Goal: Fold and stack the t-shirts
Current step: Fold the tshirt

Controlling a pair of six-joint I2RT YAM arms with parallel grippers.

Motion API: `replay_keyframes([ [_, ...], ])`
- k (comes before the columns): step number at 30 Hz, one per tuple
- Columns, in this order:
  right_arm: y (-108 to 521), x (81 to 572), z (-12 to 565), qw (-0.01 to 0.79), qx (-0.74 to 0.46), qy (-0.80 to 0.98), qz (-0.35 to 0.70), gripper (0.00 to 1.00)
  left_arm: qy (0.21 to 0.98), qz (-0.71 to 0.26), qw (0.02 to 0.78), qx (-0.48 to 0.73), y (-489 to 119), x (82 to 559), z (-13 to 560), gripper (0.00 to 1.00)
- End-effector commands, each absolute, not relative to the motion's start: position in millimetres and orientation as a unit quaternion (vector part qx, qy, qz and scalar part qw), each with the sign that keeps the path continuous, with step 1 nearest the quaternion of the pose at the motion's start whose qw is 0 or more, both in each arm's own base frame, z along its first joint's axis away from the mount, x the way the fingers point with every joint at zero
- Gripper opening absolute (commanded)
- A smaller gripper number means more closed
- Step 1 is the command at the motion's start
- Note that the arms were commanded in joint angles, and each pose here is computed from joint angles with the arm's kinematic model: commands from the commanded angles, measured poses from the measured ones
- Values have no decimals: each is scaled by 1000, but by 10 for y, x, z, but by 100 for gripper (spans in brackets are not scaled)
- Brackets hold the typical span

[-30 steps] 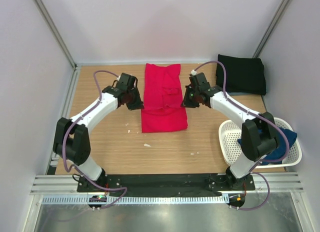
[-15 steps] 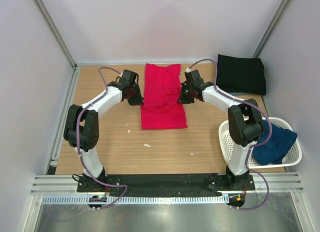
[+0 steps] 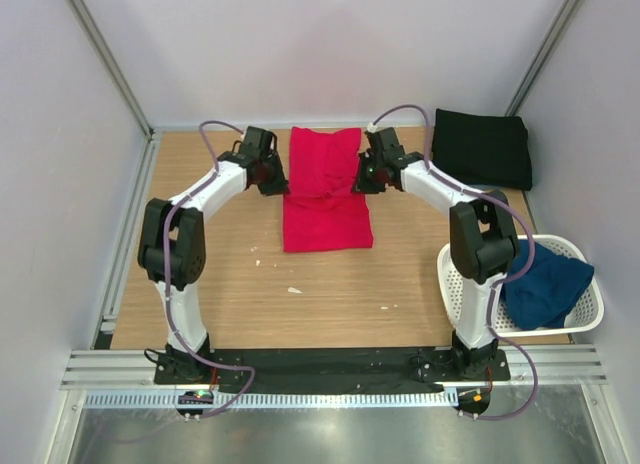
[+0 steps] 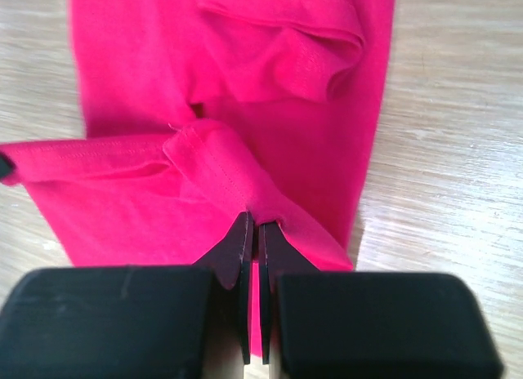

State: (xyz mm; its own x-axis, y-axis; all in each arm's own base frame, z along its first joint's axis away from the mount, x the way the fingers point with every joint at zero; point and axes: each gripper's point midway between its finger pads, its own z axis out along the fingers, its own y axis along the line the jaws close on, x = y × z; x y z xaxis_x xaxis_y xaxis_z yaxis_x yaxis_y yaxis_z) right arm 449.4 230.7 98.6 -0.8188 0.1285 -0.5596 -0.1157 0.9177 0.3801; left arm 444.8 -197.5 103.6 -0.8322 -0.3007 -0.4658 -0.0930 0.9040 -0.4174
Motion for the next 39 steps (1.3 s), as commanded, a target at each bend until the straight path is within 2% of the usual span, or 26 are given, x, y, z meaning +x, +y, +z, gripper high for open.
replay_keyframes([
  [1, 2237, 4594, 961, 307, 0, 934, 185, 1, 934, -201, 282, -88, -2032, 4628, 998, 0],
  [4, 2134, 4628, 900, 303, 10, 938, 170, 2, 937, -193, 280, -87, -2009, 4675, 916, 0],
  [5, 2120, 4638, 887, 303, 13, 938, 169, 5, 937, -190, 279, -86, -2005, 4685, 900, 0],
  [7, 2085, 4676, 855, 301, 19, 939, 167, 18, 938, -187, 279, -83, -1998, 4714, 887, 1],
  [9, 2098, 4736, 877, 304, 18, 937, 171, 30, 939, -185, 278, -80, -1981, 4734, 902, 6],
  [11, 2092, 4797, 915, 308, 20, 935, 173, 36, 935, -188, 290, -75, -1980, 4805, 1010, 18],
  [12, 2098, 4823, 947, 309, 20, 935, 175, 37, 934, -188, 295, -70, -1976, 4831, 1055, 32],
  [14, 2126, 4914, 1077, 313, 20, 932, 179, 42, 930, -188, 309, -68, -1954, 4906, 1189, 48],
  [15, 2151, 4937, 1140, 316, 19, 931, 183, 45, 926, -188, 321, -67, -1943, 4965, 1335, 60],
  [16, 2173, 4996, 1284, 328, 19, 925, 190, 49, 924, -189, 325, -65, -1937, 4982, 1410, 63],
  [17, 2192, 4967, 1350, 325, 18, 925, 195, 61, 924, -187, 326, -68, -1888, 4960, 1502, 67],
  [20, 2297, 4843, 1562, 331, 20, 916, 227, 73, 916, -194, 343, -81, -1833, 4856, 1871, 71],
  [22, 2376, 4629, 1450, 318, 14, 921, 227, 74, 919, -219, 315, -90, -1881, 4589, 1791, 71],
  [23, 2395, 4594, 1456, 327, 14, 918, 224, 73, 901, -249, 339, -103, -1929, 4529, 2013, 70],
  [24, 2446, 4422, 1402, 321, 6, 920, 224, 64, 911, -253, 307, -107, -1964, 4280, 1723, 70],
  [25, 2470, 4367, 1377, 321, 6, 920, 226, 61, 907, -272, 302, -111, -2020, 4179, 1704, 70],
  [26, 2514, 4331, 1368, 326, 2, 917, 230, 49, 890, -300, 322, -116, -2084, 4140, 1868, 68],
  [30, 2599, 4150, 1089, 307, -9, 925, 223, 34, 900, -301, 286, -131, -2142, 3783, 1456, 67],
  [34, 2732, 4180, 765, 281, -24, 936, 210, 30, 910, -294, 259, -134, -2150, 3600, 1197, 66],
  [39, 2845, 4443, 747, 301, -24, 933, 199, 29, 916, -277, 258, -131, -2158, 3468, 1071, 65],
])
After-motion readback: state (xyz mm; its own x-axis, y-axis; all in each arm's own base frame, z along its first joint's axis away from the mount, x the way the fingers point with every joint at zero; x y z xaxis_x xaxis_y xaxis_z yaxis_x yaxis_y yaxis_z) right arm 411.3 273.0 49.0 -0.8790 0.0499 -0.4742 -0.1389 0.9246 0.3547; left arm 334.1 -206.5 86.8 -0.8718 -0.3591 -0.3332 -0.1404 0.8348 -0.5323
